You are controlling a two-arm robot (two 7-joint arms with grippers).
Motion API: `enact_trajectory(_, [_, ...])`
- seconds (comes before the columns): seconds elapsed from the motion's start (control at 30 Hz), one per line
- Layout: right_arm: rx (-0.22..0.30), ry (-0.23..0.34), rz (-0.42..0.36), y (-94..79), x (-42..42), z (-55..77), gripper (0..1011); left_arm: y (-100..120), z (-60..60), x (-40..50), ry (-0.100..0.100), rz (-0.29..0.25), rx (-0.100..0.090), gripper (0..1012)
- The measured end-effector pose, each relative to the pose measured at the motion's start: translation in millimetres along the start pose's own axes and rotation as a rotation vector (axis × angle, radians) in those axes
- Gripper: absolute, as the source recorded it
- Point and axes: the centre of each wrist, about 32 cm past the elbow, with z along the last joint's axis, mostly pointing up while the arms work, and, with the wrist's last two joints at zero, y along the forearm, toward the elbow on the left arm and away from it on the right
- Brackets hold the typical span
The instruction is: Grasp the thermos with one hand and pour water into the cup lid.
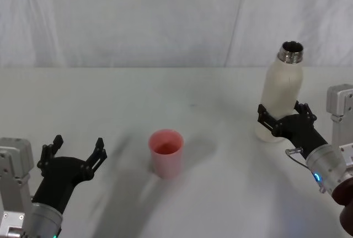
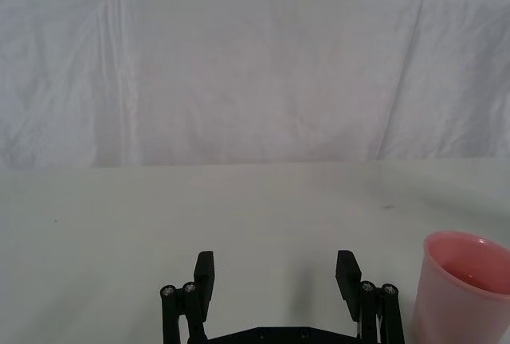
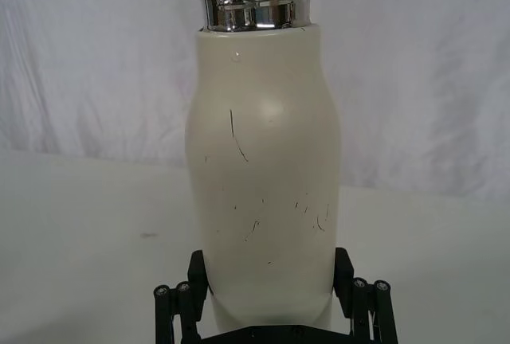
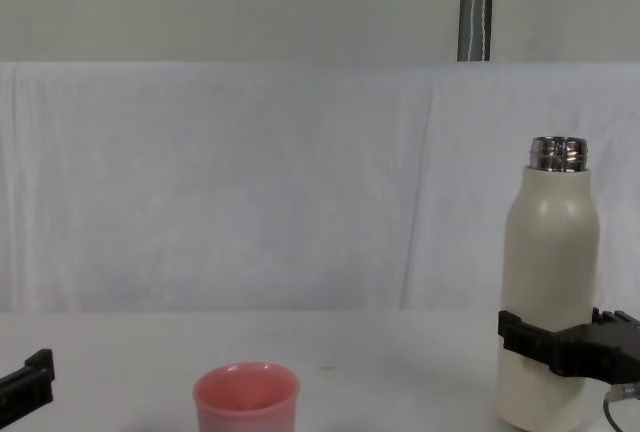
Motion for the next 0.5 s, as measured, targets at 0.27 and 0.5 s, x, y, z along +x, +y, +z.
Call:
enact_trajectory(0.27, [-0.002,-0.001,0.003,0.3,-1.0,-0.5,962,0.0,0.0,0.0,0.0,0.0,0.0,1001])
enact_trajectory(0.5, [0.0,-0.003,0.003,0.2,-0.9,0.1,962,0.0,0.0,0.0,0.0,0.0,0.0,1001])
